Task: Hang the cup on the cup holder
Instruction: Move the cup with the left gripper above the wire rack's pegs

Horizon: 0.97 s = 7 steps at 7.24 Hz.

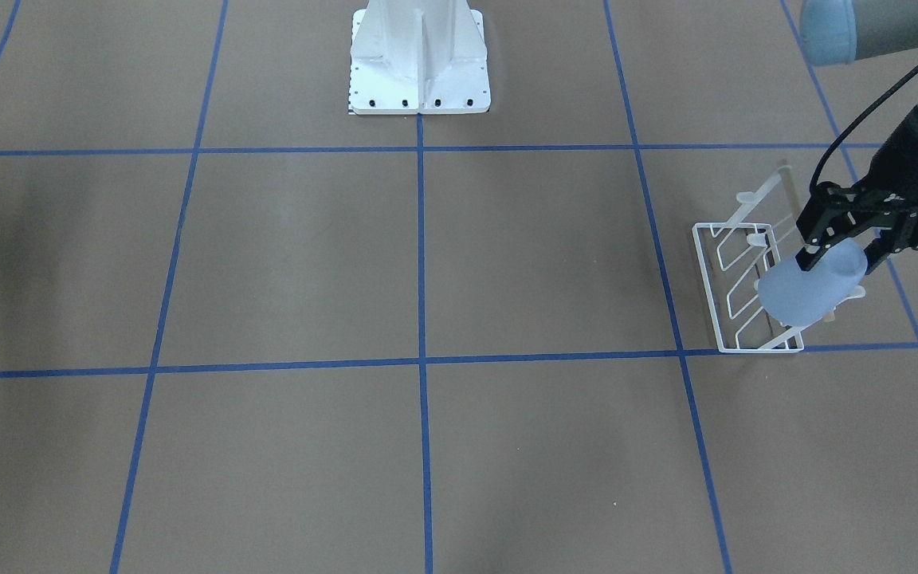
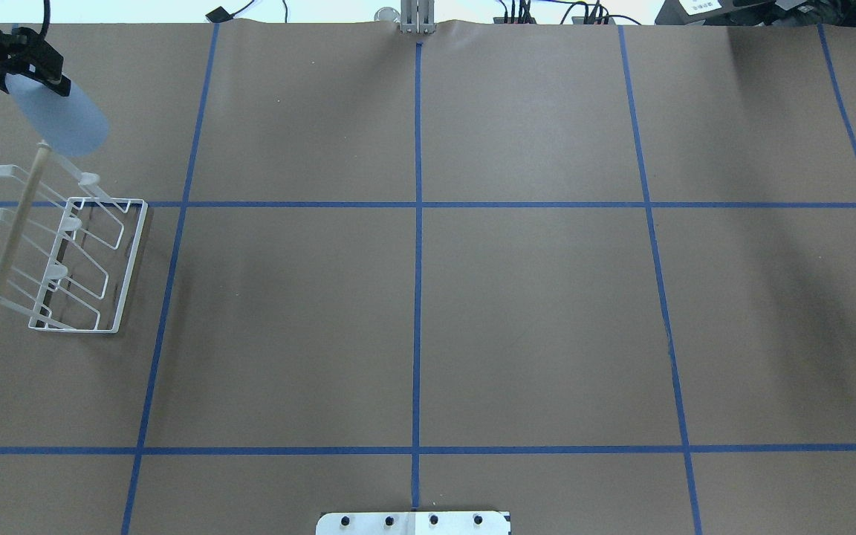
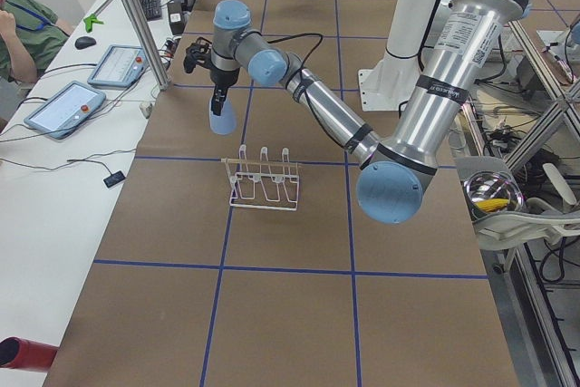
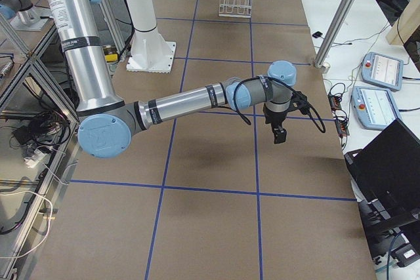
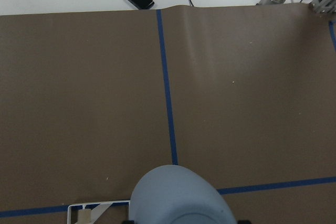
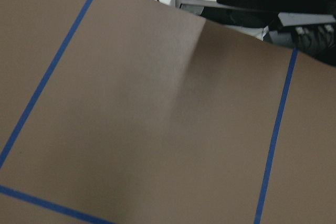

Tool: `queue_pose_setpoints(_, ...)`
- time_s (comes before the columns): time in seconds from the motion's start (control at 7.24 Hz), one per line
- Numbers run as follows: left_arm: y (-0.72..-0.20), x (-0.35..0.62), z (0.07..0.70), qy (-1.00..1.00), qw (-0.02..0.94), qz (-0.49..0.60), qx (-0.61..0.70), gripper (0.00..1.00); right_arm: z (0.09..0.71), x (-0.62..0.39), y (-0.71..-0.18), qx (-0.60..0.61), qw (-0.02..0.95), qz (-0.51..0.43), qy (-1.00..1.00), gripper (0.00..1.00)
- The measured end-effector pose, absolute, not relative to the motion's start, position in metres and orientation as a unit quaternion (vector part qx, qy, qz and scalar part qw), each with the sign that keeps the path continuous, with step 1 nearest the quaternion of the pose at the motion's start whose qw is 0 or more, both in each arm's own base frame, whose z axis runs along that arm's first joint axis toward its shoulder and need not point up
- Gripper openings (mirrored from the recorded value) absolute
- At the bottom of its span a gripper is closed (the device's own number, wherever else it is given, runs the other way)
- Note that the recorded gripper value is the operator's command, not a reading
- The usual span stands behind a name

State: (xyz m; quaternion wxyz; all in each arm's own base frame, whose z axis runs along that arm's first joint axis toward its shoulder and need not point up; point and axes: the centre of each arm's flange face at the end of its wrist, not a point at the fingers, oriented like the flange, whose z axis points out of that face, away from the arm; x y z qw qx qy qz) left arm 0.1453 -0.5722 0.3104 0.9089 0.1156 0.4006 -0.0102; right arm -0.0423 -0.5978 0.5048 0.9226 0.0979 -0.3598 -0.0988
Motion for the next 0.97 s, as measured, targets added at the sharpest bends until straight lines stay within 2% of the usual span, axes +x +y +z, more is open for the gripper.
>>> queue_pose_setpoints(0.97,-0.576,0.184,0.338,0.39,0.918,0.01,0.075,0.0,0.524,-0.042,-0.581,0.073,0.919,-0.093,-0.376,1.0)
